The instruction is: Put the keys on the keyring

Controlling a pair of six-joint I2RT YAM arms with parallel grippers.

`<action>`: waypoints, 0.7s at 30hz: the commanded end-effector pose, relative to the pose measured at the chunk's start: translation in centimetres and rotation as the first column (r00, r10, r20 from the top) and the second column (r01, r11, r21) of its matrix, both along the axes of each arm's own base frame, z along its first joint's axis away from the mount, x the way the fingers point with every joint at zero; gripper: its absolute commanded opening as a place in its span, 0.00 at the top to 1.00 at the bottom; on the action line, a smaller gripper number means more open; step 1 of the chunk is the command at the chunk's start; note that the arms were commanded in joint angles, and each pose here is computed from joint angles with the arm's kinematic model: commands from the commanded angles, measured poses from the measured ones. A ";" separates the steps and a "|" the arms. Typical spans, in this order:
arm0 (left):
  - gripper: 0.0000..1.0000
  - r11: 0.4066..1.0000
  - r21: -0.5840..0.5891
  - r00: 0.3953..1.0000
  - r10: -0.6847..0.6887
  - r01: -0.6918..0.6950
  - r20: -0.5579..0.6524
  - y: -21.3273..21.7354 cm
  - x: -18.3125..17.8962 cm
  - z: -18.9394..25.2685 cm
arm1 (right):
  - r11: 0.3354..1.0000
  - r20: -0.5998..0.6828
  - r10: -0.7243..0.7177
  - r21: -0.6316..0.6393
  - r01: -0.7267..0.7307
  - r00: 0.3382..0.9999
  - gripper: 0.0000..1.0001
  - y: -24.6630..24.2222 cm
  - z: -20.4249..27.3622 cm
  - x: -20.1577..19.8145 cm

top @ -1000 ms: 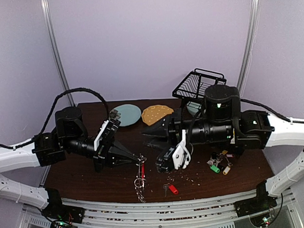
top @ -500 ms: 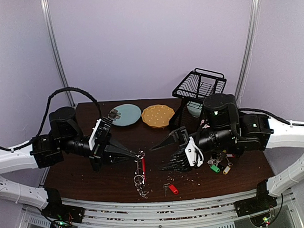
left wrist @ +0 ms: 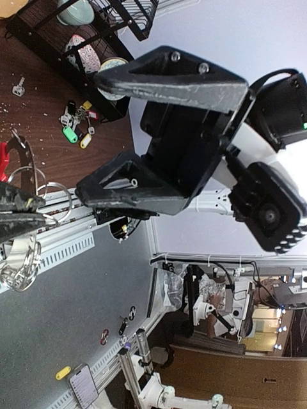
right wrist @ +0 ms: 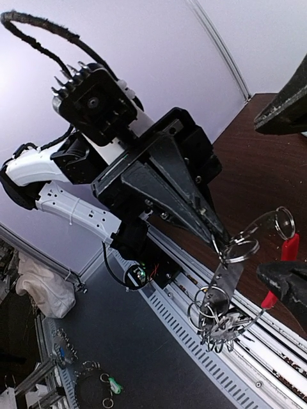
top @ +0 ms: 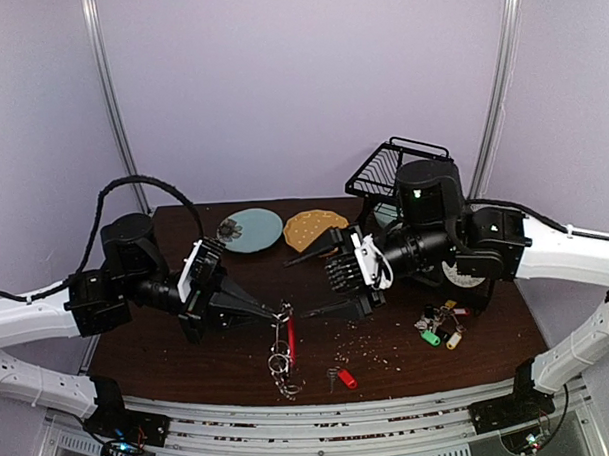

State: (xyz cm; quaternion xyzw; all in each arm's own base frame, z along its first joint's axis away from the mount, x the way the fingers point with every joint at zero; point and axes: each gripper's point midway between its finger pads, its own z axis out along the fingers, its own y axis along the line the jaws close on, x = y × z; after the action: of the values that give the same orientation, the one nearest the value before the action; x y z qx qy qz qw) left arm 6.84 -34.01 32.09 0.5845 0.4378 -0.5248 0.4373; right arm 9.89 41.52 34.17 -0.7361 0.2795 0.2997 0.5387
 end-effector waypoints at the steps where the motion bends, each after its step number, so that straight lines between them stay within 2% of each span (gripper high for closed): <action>1: 1.00 0.995 -0.026 0.994 -0.098 0.099 0.037 -0.4 -1.1 1.0 | 0.986 -0.067 0.108 -0.124 -0.116 0.992 0.30 0.1 -1.8 -1.6; 6: 1.00 0.993 -0.037 0.992 -0.106 0.109 0.070 -0.8 -1.7 1.4 | 0.953 -0.089 0.160 -0.244 -0.177 0.983 0.31 0.1 -3.9 -1.9; 12: 1.00 0.991 -0.046 0.988 -0.122 0.126 0.093 -0.9 -2.1 1.9 | 0.932 -0.124 0.184 -0.293 -0.213 0.975 0.40 0.5 -4.9 -2.0; 21: 1.00 0.989 -0.036 0.985 -0.140 0.144 0.098 -1.4 -2.5 1.5 | 0.924 -0.151 0.217 -0.286 -0.253 0.964 0.64 1.2 -5.3 -2.2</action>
State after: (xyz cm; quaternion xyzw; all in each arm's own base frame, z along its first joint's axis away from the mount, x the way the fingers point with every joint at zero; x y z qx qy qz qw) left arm 4.71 -35.28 31.81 0.6243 0.3957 -0.5332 0.4116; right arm 8.18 42.81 28.19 -0.8207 0.2733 0.3411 0.3681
